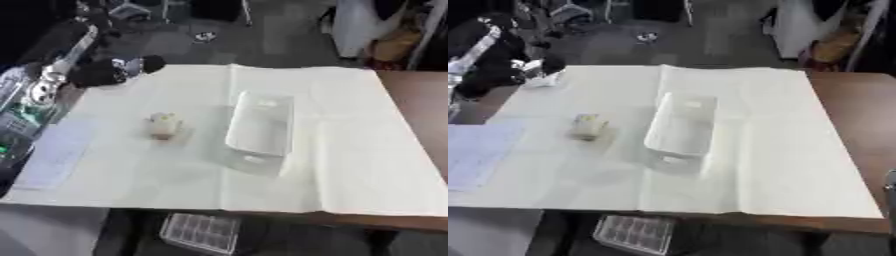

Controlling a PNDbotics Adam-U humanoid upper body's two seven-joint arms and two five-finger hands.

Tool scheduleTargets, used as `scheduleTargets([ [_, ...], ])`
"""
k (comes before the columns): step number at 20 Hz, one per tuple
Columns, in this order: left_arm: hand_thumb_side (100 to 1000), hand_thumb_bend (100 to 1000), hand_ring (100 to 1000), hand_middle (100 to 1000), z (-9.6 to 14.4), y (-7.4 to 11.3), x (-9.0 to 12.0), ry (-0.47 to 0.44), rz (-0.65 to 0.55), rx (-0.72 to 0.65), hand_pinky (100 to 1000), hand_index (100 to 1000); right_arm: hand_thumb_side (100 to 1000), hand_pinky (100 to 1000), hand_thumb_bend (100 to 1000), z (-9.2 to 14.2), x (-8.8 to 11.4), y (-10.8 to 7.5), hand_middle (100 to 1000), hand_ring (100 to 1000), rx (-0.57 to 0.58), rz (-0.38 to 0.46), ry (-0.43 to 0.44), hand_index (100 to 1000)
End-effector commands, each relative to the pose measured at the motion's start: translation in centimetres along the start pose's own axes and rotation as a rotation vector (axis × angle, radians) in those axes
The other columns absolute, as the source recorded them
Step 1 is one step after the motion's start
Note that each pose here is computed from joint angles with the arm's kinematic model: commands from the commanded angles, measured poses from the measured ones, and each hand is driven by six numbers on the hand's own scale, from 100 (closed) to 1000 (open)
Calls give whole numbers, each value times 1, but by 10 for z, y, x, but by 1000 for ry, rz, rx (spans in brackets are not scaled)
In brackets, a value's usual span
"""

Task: Pick up objects on the table and place them in the box.

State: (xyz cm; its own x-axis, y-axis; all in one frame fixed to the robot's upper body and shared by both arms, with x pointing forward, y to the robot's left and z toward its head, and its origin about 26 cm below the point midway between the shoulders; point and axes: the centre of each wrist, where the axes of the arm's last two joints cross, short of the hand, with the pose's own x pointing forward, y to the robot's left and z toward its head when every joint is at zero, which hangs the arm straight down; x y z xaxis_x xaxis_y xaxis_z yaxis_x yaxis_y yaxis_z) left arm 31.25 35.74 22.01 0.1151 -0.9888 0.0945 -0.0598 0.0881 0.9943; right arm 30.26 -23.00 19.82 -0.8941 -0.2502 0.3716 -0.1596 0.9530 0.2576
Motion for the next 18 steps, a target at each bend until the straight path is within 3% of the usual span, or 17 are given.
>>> scheduleTargets([
  [1, 1000, 1000, 670, 790, -11, 16, -14, 118, -169, -106, 439, 844, 1000, 364, 100, -4, 3, -1, 466, 460, 24, 2, -7, 613],
  [5, 1000, 1000, 592, 739, -27, 25, -26, 216, -319, -272, 382, 805, 1000, 364, 100, -3, 3, 0, 465, 460, 27, -2, -4, 613],
  [8, 1000, 1000, 583, 720, -40, 29, -35, 307, -414, -410, 388, 797, 1000, 364, 100, -3, 2, 0, 465, 460, 30, -6, 1, 613],
  [14, 971, 1000, 591, 726, -66, 9, -61, 417, -505, -540, 432, 783, 1000, 365, 100, -2, 1, 2, 463, 460, 31, -16, 6, 614],
  [18, 963, 1000, 612, 737, -79, -2, -63, 422, -556, -579, 461, 811, 1000, 365, 100, -2, 1, 3, 463, 460, 31, -23, 10, 614],
])
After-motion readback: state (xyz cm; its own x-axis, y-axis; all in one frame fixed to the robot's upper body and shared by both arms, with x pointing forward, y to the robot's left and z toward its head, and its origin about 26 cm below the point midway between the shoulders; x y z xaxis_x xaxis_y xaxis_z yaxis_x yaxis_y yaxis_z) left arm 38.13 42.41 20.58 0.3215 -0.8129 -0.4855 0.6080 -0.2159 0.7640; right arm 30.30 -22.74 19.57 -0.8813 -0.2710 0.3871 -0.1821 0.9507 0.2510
